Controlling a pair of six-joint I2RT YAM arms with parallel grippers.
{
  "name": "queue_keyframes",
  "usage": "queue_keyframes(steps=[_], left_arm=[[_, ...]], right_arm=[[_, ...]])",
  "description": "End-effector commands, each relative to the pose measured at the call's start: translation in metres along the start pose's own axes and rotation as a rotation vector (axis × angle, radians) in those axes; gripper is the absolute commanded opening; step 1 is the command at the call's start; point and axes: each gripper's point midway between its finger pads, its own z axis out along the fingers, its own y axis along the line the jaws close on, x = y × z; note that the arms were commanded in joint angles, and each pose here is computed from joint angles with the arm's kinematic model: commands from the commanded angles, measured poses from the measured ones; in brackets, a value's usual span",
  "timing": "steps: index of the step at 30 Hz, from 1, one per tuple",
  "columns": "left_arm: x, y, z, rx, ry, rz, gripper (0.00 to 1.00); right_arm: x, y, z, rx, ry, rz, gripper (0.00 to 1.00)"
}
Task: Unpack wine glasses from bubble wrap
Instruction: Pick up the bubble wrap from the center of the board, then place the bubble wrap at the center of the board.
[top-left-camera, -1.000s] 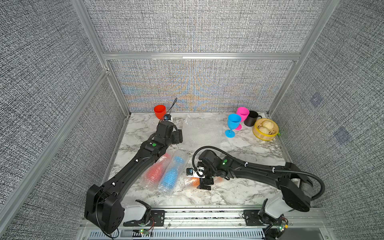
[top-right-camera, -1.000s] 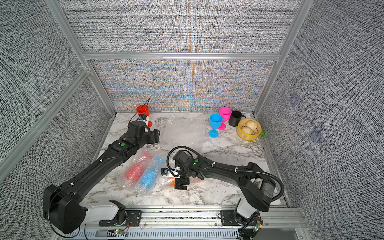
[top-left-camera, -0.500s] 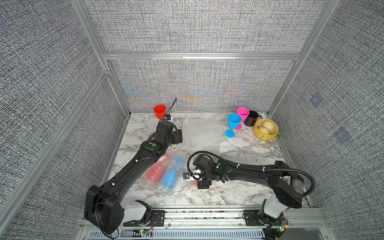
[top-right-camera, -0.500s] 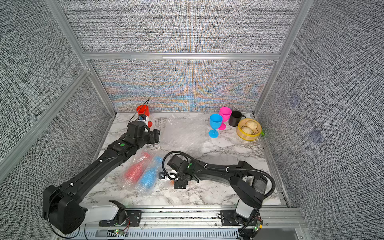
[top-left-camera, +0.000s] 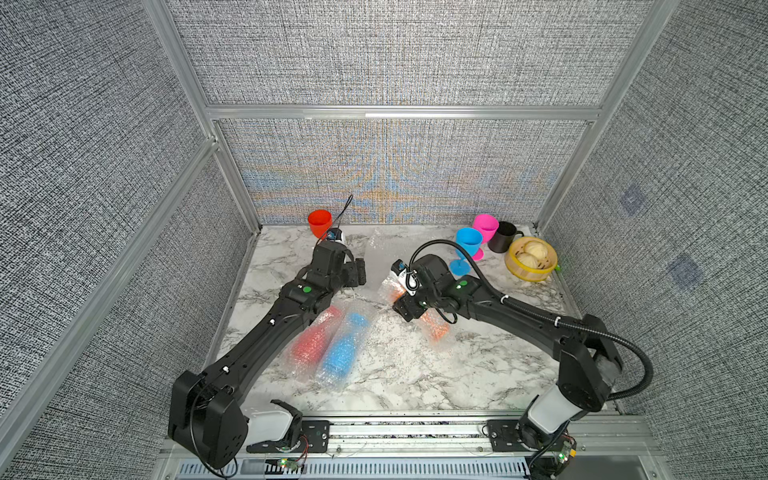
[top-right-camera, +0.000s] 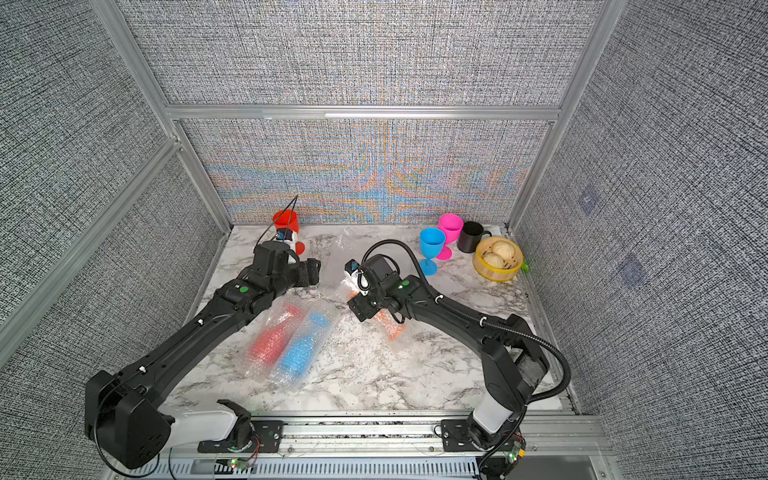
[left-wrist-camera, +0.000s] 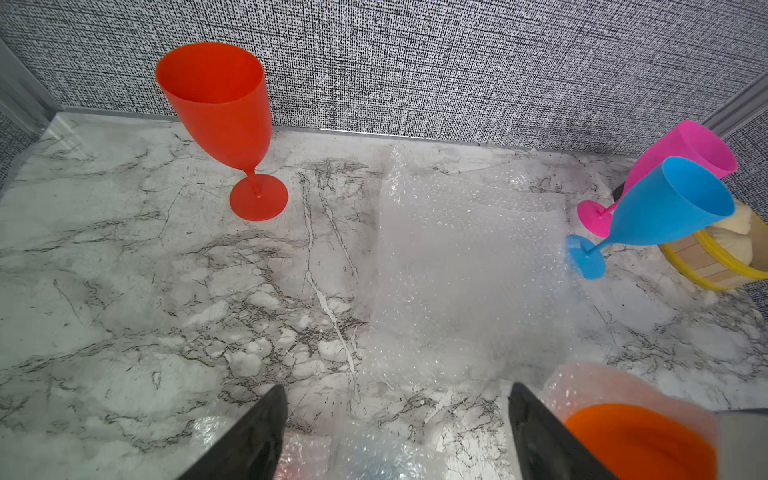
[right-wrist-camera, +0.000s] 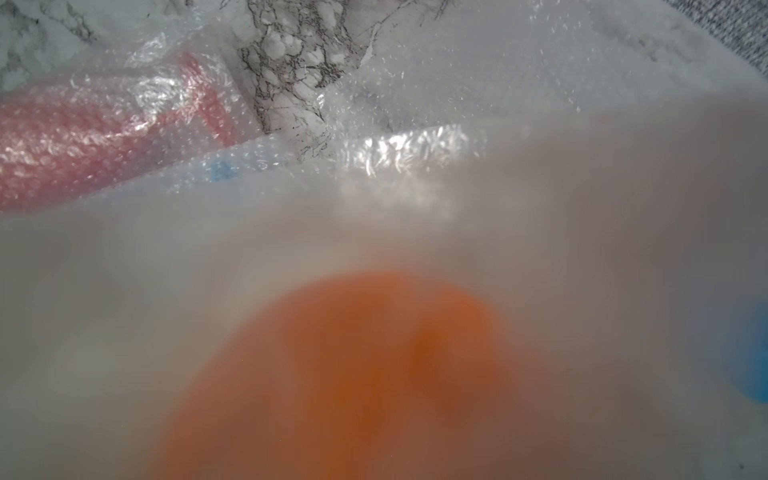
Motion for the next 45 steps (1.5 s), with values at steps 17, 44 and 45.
queue_keyframes(steps=[17,44,45], left_arm=[[0.002,-0.015,0.008,0.081,0.052,-0.053,0.80],[0.029,-0.044,0.038,0.249,0.191,-0.033,0.82],[0.031,-0.047,0.040,0.265,0.205,-0.039,0.82]], right_arm=[[-0.011,-0.152,0.064,0.342,0.194,0.755,0.86],[-0.038,-0.134,0.018,0.010,0.034,0.696,0.90],[-0.032,-0.136,0.017,0.034,0.049,0.699,0.85]])
